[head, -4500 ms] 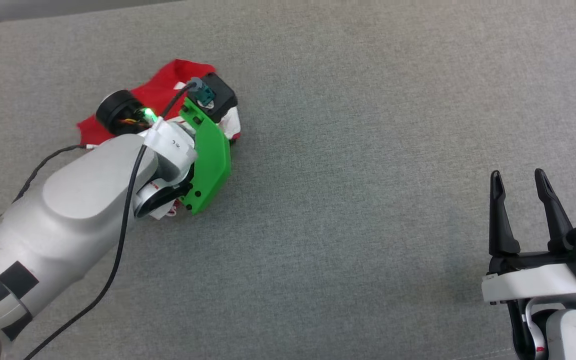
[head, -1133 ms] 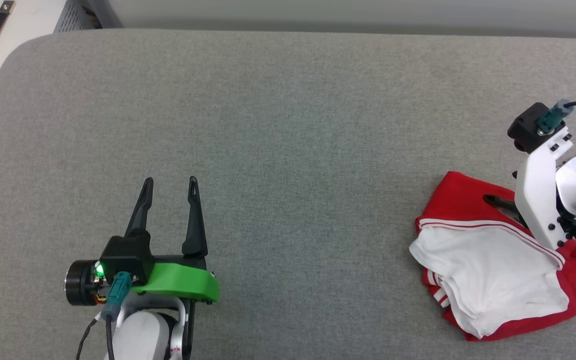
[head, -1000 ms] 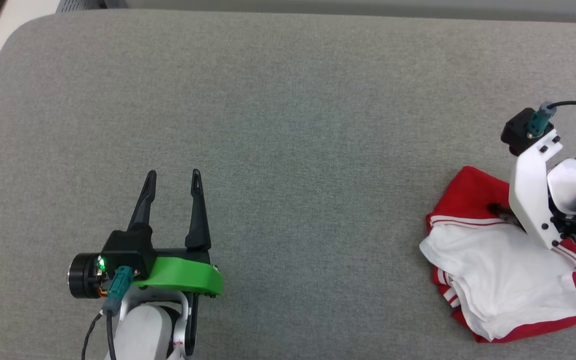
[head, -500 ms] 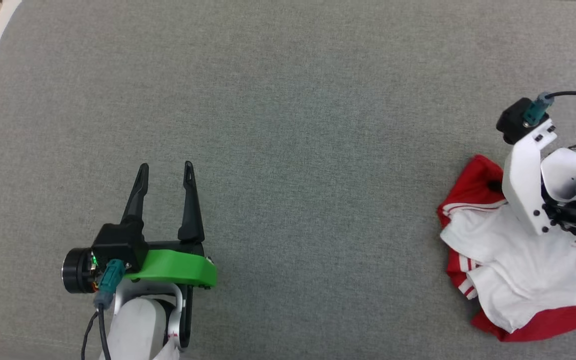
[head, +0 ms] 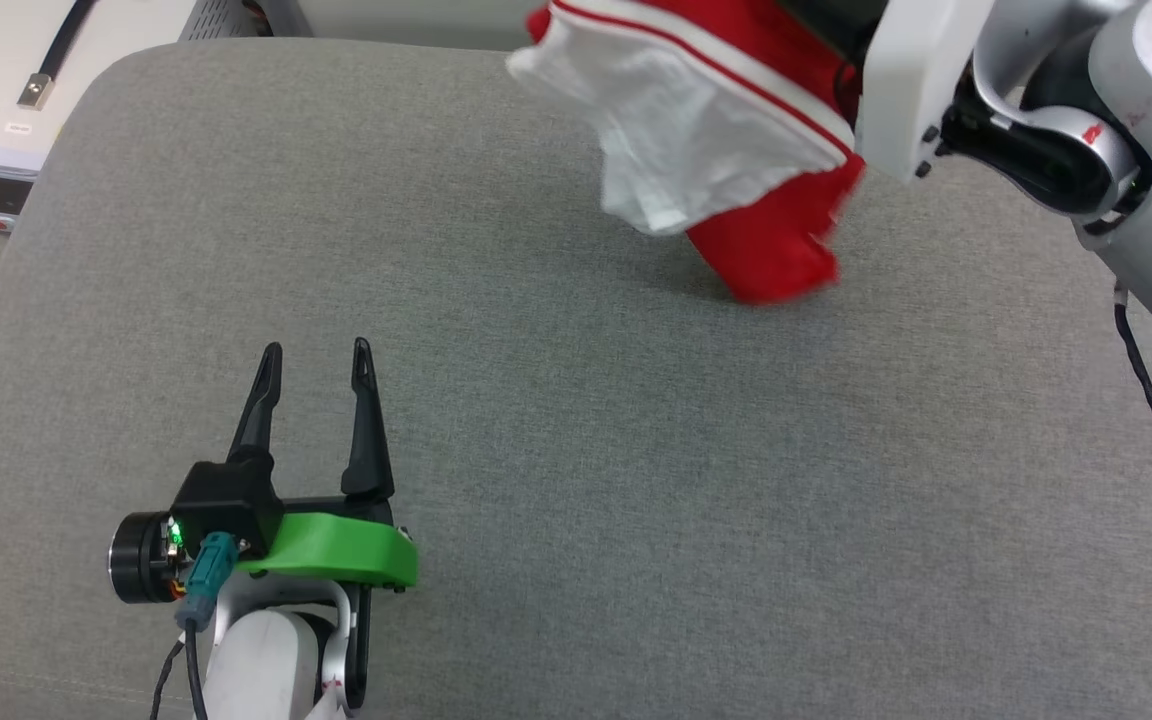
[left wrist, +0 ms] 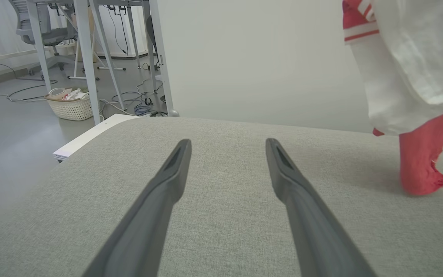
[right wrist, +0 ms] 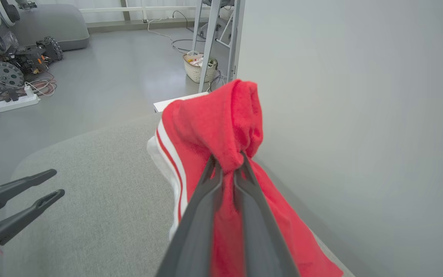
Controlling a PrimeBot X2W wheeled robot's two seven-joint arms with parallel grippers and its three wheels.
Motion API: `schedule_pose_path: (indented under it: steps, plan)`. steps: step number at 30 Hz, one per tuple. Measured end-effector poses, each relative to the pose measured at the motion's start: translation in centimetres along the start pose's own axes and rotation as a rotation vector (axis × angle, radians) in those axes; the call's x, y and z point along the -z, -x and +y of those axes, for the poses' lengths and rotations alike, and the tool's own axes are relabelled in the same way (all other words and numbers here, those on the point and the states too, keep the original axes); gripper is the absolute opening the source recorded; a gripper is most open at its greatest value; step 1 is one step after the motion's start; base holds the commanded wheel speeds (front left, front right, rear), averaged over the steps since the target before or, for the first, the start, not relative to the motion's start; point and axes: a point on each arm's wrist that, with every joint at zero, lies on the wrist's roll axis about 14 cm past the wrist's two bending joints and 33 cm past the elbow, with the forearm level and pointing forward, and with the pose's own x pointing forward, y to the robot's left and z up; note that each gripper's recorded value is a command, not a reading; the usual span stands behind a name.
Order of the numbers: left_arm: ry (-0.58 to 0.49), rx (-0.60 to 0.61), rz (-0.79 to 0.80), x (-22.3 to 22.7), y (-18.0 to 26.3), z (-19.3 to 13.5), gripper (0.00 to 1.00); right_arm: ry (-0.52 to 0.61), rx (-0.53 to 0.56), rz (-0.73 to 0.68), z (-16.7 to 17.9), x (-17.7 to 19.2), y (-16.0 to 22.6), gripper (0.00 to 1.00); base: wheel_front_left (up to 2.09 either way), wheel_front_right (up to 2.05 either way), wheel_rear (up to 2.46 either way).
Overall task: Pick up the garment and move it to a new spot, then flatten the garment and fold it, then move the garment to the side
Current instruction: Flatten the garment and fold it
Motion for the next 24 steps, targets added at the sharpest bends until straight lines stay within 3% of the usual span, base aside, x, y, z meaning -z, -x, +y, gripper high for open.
schedule_pose_path:
  steps: [4, 7, 11, 16, 24]
  plan:
    - [-0.003, -0.013, -0.002, -0.2, 0.4, 0.5, 1.00, -0.007, -0.015, -0.120, 0.6, -3.1, -0.8, 0.00, 0.00, 0.00, 0.00]
    - [-0.002, -0.009, 0.010, 0.2, 0.6, 0.4, 1.00, -0.007, -0.025, -0.113, 0.8, -2.1, -1.0, 0.00, 0.00, 0.00, 0.00]
    - [0.004, 0.003, 0.019, 0.6, 0.5, -0.1, 1.00, -0.020, -0.031, 0.036, 1.2, 4.6, 0.1, 0.00, 0.00, 0.00, 0.00]
    - [0.015, 0.024, 0.032, 1.1, 0.5, -0.9, 1.00, -0.138, 0.040, 0.222, 0.1, 14.1, 4.6, 0.00, 0.00, 0.00, 0.00]
    - [0.039, 0.067, 0.034, 1.1, 0.7, -2.5, 1.00, -0.396, 0.355, 0.266, -4.4, 22.4, 15.0, 0.00, 0.00, 0.00, 0.00]
